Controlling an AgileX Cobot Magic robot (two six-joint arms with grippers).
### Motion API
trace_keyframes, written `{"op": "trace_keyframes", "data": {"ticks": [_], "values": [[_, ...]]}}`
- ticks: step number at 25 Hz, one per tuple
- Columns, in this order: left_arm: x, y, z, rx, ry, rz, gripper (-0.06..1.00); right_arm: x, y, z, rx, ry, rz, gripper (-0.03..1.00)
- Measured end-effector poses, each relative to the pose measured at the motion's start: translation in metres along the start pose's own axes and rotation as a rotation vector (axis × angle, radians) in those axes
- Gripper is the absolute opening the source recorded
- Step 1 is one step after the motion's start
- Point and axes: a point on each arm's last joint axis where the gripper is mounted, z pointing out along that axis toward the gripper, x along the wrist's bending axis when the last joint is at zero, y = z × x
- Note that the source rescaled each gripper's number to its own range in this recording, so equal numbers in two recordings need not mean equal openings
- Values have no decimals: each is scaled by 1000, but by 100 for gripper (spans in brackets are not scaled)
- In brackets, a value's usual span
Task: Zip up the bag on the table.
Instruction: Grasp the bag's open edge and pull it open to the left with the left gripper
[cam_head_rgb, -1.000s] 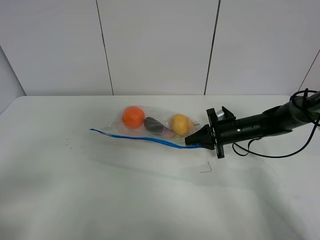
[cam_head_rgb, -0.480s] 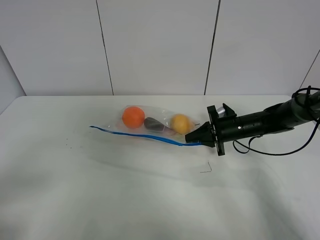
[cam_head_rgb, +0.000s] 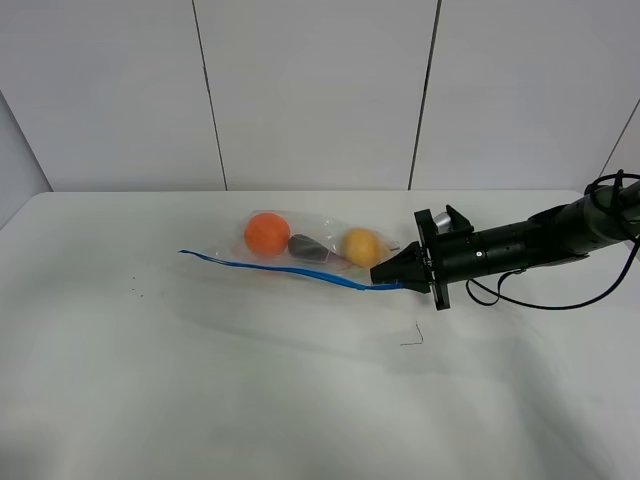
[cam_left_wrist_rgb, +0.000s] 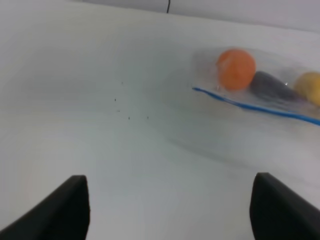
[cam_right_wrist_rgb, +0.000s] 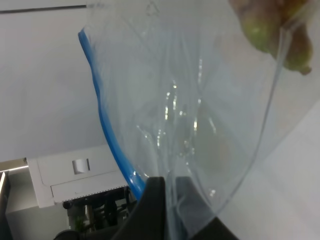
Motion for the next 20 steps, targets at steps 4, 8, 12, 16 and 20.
{"op": "trace_keyframes", "data": {"ticks": [4,8,12,16,20], "values": [[-5,30,35,77,-40,-33,95,0,0,0,-1,1,0,0],[-15,43,79,152,-150,-136,95,0,0,0,-1,1,0,0],[-25,44,118,233,-264,-185,95,0,0,0,-1,1,0,0],[-32,42,148,285,-364,-141,92,0,0,0,-1,1,1,0],[-43,37,169,307,-433,-20,92,0,0,0,-1,1,1,0]]}}
